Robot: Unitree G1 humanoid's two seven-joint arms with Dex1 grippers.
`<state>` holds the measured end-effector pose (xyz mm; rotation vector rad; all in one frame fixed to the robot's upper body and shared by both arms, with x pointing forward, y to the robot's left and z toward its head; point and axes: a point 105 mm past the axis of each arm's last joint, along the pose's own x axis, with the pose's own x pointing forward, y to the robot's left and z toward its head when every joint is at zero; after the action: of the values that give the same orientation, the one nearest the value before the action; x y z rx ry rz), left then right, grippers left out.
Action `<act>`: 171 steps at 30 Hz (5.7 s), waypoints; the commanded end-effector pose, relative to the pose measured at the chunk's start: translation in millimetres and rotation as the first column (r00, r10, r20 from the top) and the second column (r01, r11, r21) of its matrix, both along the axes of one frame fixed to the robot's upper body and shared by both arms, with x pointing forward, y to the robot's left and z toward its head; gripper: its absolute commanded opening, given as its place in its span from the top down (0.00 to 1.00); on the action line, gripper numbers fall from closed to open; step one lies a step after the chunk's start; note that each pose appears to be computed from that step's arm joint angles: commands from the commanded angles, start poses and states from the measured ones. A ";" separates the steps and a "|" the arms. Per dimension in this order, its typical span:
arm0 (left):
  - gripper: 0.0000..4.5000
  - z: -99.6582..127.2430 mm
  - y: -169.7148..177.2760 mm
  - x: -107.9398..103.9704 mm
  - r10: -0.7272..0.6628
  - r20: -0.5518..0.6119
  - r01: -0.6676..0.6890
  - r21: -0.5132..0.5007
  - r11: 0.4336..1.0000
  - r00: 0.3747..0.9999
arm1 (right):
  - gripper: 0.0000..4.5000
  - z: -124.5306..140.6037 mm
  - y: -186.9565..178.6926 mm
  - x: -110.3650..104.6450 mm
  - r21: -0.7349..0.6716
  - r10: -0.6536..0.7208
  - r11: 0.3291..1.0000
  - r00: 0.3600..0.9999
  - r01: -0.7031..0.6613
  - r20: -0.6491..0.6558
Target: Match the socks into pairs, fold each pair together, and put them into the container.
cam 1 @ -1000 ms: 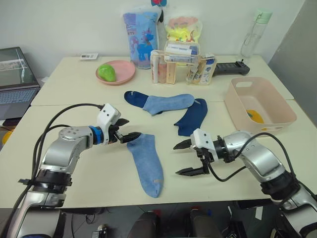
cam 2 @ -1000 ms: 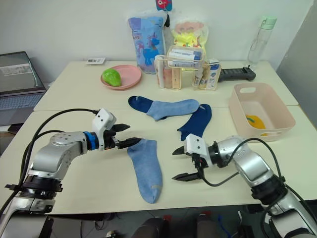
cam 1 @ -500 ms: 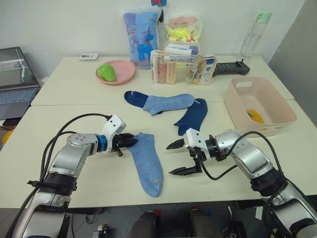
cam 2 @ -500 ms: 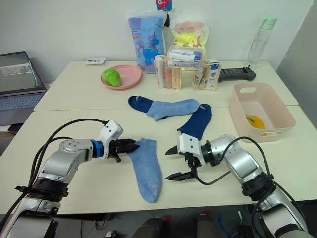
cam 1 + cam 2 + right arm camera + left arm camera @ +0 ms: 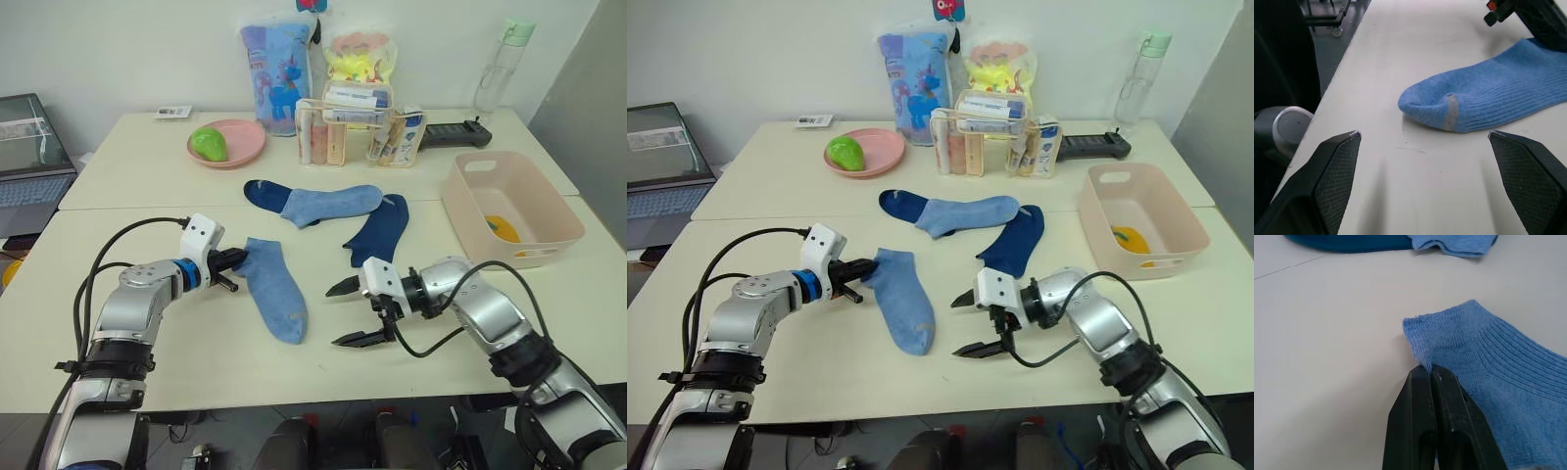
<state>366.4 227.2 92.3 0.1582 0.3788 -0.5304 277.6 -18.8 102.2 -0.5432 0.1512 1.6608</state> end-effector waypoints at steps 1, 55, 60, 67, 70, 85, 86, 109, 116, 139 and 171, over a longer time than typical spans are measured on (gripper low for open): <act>0.99 8.1 -4.2 -2.6 -0.015 0.024 0.016 -0.007 1.000 1.000 | 0.00 7.0 14.1 1.8 0.006 0.079 0.997 0.991 -0.080 0.104; 0.36 1.6 -0.2 -108.5 -0.129 -0.137 0.121 -0.070 0.990 0.982 | 0.29 26.7 -78.9 16.1 -0.013 -0.152 0.988 0.974 0.156 0.167; 0.07 13.2 19.3 -108.9 -0.226 -0.174 0.236 0.038 0.971 0.958 | 0.21 31.9 -94.3 6.0 -0.021 -0.288 0.956 0.950 0.293 0.124; 0.07 32.0 -8.7 -79.7 -0.437 -0.076 0.443 0.117 0.889 0.896 | 0.21 27.2 -74.8 0.5 0.053 -0.449 0.893 0.894 0.448 0.009; 0.07 24.6 -20.2 -69.1 -0.474 -0.079 0.480 0.152 0.864 0.877 | 0.21 17.3 -73.2 7.3 0.042 -0.513 0.857 0.858 0.513 -0.021; 0.40 -5.8 -22.5 -51.1 -0.492 -0.116 0.506 0.222 0.834 0.863 | 0.77 -12.3 -68.6 4.8 -0.009 -0.530 0.847 0.843 0.532 -0.087; 0.46 -5.9 -23.3 -51.8 -0.493 -0.114 0.506 0.213 0.836 0.862 | 0.84 -13.0 -68.6 5.3 -0.009 -0.529 0.847 0.844 0.531 -0.089; 1.00 -11.5 -23.4 -66.7 -0.489 -0.147 0.509 0.176 0.843 0.860 | 0.67 -14.3 -69.2 21.5 0.006 -0.581 0.813 0.813 0.582 -0.035; 1.00 -11.7 -23.8 -66.9 -0.490 -0.149 0.511 0.178 0.841 0.859 | 0.81 -16.9 -69.1 19.8 -0.007 -0.564 0.826 0.825 0.564 -0.043; 1.00 -19.2 -103.7 -139.5 -0.584 -0.155 0.569 -0.133 0.812 0.797 | 1.00 14.0 -16.8 94.1 0.065 -0.492 0.870 0.855 0.488 0.166; 0.07 17.7 -26.4 -89.2 -0.438 -0.080 0.439 -0.006 0.899 0.895 | 0.38 17.3 -25.3 13.0 0.070 -0.102 0.993 0.989 0.095 0.105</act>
<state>266.2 200.6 103.4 0.2039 0.4758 -0.9931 303.1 -50.1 107.0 -0.5696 0.0859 1.4533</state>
